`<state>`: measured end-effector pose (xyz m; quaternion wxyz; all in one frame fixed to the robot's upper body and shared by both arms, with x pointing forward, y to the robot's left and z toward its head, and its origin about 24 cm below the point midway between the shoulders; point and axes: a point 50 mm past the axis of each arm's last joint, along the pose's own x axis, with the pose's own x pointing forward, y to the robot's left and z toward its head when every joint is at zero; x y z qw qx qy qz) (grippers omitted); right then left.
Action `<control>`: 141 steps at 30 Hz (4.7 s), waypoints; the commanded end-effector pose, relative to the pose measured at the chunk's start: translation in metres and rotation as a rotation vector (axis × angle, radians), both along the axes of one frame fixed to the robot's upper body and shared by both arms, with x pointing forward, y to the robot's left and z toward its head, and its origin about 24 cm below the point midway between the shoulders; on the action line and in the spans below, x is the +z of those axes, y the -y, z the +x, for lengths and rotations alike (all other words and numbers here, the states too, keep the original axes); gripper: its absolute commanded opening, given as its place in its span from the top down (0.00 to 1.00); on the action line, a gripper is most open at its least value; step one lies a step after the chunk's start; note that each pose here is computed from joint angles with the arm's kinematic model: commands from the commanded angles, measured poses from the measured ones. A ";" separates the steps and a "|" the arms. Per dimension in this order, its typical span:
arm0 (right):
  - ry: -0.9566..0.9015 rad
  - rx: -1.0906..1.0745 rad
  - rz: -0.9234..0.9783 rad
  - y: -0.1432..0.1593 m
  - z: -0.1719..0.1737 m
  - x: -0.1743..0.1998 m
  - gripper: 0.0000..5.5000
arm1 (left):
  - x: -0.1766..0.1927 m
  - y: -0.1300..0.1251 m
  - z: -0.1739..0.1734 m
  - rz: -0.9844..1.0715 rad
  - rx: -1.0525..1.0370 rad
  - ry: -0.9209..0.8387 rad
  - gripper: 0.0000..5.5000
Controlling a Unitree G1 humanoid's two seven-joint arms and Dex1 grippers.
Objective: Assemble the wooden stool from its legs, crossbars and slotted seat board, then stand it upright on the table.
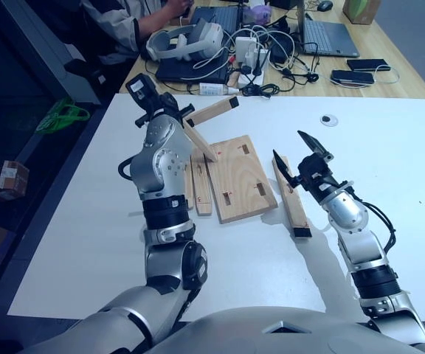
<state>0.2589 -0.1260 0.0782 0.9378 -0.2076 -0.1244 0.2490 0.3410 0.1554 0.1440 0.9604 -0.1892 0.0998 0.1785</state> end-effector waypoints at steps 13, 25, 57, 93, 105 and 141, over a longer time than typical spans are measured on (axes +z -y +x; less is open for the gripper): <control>0.005 -0.035 0.000 0.002 0.001 0.002 0.37 | -0.024 0.020 -0.019 0.356 -0.318 -0.111 0.82; 0.004 -0.029 -0.009 0.002 0.002 0.001 0.37 | -0.002 0.014 -0.015 0.264 -0.242 0.056 0.69; -0.249 -0.253 0.255 0.014 0.005 -0.015 0.37 | -0.079 -0.023 -0.098 0.186 -0.471 -0.404 0.39; -0.274 -0.297 0.295 0.008 0.006 -0.020 0.37 | -0.116 -0.031 -0.120 0.269 -0.553 -0.564 0.39; -0.266 -0.295 0.286 0.008 0.007 -0.017 0.37 | -0.103 -0.015 -0.110 0.287 -0.625 -0.488 0.39; -0.250 -0.306 0.274 0.007 0.012 -0.017 0.37 | -0.038 -0.046 -0.070 0.547 -0.273 -0.120 0.62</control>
